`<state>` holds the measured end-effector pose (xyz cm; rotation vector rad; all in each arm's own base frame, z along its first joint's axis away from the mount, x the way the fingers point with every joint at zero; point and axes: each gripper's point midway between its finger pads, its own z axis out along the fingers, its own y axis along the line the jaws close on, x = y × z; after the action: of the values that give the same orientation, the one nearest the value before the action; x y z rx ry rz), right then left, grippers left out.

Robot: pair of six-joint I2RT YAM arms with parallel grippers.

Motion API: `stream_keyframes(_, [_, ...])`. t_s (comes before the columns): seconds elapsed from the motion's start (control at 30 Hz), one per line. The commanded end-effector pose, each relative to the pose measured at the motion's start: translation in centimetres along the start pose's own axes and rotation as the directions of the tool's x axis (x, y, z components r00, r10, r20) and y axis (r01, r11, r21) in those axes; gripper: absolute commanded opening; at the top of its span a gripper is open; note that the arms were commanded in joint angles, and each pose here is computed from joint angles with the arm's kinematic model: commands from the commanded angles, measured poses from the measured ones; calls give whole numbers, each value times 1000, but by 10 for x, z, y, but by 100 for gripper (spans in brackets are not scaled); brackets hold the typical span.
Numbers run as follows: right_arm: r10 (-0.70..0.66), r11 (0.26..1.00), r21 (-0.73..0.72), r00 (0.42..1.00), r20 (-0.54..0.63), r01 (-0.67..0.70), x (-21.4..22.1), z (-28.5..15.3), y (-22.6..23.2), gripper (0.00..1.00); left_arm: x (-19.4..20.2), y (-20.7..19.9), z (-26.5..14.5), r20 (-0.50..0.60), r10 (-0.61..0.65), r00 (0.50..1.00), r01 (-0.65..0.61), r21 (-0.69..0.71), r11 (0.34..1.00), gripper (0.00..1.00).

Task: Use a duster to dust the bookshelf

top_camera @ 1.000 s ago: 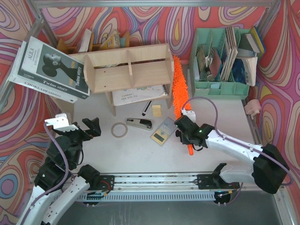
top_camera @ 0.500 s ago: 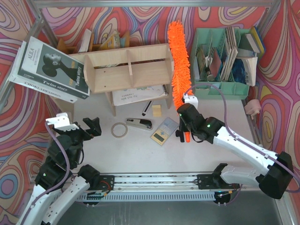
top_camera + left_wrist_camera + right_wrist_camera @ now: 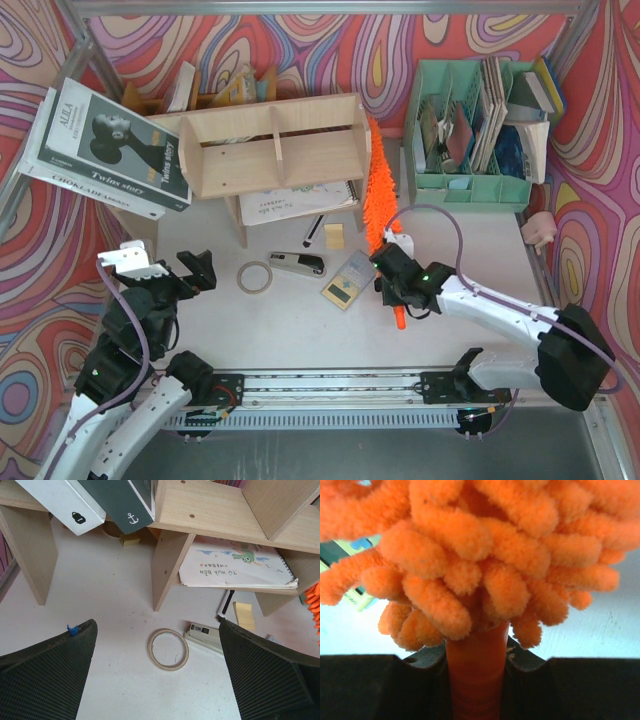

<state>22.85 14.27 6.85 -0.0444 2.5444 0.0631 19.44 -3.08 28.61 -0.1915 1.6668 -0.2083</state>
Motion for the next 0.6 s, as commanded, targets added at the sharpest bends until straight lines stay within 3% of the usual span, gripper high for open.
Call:
stream_keyframes(0.0, [35, 999, -23, 998, 50, -34, -13, 4, 10, 0, 1, 0, 4, 8, -10, 1000, 10, -7, 1000, 98])
stream_keyframes(0.37, [34, 999, -41, 964, 265, -23, -94, -65, 11, 0, 1, 0, 4, 6, -11, 1000, 11, -9, 1000, 98])
stream_keyframes(0.57, [52, 996, -77, 975, 216, -36, -79, -55, 18, 0, 2, 0, 4, 4, -9, 1000, 9, -9, 1000, 98])
